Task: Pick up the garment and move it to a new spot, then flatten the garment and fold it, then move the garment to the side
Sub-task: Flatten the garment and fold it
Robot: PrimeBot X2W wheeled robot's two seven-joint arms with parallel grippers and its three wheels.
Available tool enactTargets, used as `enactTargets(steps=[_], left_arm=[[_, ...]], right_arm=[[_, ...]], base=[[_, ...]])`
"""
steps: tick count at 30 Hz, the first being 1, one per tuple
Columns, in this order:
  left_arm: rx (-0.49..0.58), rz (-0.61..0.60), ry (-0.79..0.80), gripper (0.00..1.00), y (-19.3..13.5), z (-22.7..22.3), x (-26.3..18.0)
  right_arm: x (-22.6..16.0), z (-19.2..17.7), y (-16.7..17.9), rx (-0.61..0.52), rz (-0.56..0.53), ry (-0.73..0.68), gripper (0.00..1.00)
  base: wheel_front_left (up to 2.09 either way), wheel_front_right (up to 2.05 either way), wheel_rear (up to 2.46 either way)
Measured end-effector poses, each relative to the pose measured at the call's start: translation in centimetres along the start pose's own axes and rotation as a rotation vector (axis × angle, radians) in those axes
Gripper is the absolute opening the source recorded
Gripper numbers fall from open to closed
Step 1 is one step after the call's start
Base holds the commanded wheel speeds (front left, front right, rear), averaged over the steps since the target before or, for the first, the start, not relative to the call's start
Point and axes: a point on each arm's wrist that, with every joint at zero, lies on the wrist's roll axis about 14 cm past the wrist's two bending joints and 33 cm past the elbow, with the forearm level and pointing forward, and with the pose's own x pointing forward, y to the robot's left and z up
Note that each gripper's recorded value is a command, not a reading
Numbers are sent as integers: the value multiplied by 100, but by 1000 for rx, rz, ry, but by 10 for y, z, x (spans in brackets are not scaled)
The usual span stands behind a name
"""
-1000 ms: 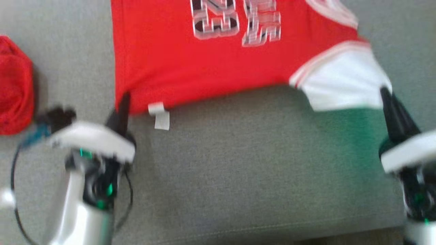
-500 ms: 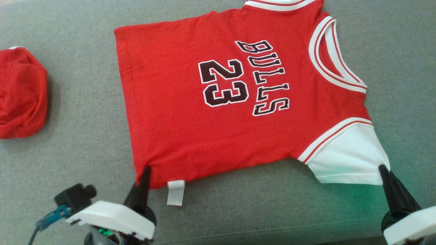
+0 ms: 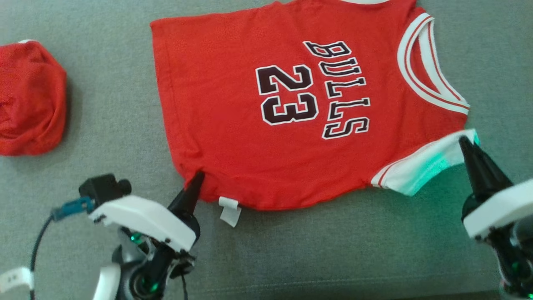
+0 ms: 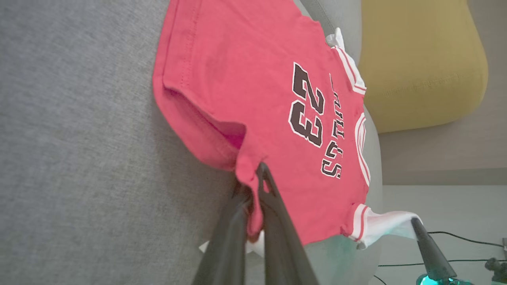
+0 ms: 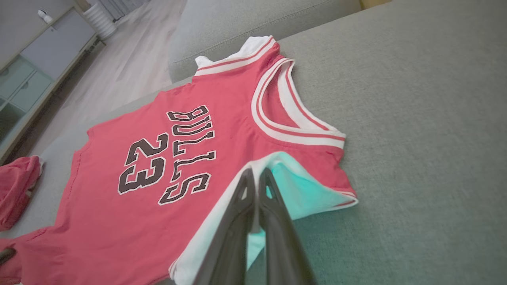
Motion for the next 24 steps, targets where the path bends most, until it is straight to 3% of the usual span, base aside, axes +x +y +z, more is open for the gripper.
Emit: enactTargets(steps=[5, 17, 24], left_arm=[[36, 30, 36, 0, 4, 10, 5], [-104, 101, 172, 0, 3, 10, 16], [-130, 160, 186, 0, 5, 26, 25]], right_arm=[[16, 10, 1, -66, 10, 37, 0], [56, 26, 3, -227, 31, 130, 0], [78, 25, 8, -298, 49, 198, 0]], base=[[0, 0, 0], [0, 0, 0], [0, 0, 0]])
